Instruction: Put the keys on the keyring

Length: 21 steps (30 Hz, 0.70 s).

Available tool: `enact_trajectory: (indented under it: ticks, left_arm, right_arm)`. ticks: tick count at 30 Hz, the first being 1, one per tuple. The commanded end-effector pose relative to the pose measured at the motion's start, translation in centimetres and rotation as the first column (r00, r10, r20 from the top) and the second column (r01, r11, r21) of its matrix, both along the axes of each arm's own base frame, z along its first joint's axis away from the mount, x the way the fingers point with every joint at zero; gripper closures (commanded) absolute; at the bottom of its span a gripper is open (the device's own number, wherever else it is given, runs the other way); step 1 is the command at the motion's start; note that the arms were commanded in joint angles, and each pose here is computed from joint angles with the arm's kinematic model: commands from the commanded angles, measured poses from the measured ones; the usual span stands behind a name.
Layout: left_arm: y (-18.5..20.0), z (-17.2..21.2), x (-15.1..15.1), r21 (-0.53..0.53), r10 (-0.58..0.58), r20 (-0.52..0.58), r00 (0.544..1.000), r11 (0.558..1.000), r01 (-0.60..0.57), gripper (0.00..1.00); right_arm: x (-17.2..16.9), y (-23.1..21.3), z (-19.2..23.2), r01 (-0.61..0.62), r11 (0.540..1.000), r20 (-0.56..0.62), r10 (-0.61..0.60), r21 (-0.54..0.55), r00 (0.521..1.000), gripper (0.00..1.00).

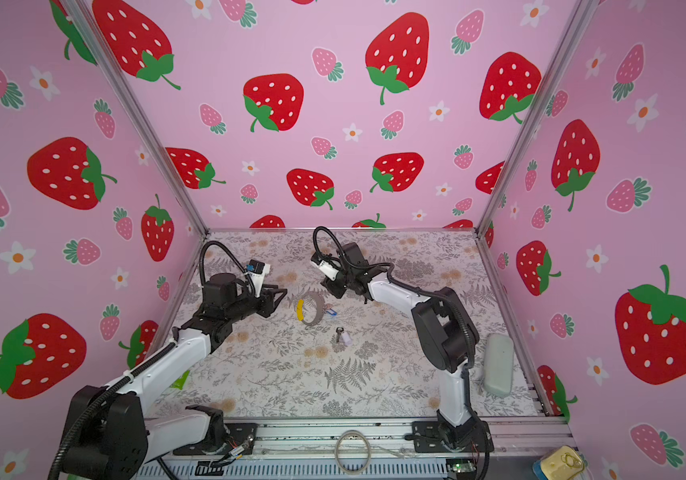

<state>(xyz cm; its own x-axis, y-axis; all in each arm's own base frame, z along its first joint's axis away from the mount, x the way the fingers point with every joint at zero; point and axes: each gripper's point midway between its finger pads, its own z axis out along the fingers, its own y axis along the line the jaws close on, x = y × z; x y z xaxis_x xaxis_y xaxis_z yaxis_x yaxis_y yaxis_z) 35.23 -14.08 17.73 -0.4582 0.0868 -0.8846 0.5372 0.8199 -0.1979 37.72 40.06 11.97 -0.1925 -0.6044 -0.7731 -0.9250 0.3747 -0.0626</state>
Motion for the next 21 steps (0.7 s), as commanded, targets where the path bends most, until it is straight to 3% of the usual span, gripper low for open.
enact_trajectory:
  ticks: [1,8,16,21]
  left_arm:
    - [-0.6,1.9,0.6,-0.007,-0.029,0.053,0.998,1.0,0.03,0.6]
    - [-0.7,1.6,0.6,-0.015,-0.029,0.05,0.998,0.999,0.029,0.6]
    - [-0.6,1.2,0.7,-0.014,-0.026,0.042,0.999,1.0,0.026,0.6]
    - [-0.6,0.9,0.7,-0.014,-0.024,0.035,0.999,1.0,0.025,0.6]
  right_arm:
    - [-1.4,1.1,-1.4,-0.008,0.997,-0.236,0.025,0.071,0.971,0.68]
    - [1.1,1.4,-3.5,0.144,0.985,-0.423,-0.092,0.092,0.901,0.71]
    - [1.5,1.9,-5.4,0.209,0.974,-0.533,-0.129,0.092,0.836,0.73]
    - [1.7,2.2,-6.2,0.224,0.971,-0.555,-0.139,0.088,0.82,0.74]
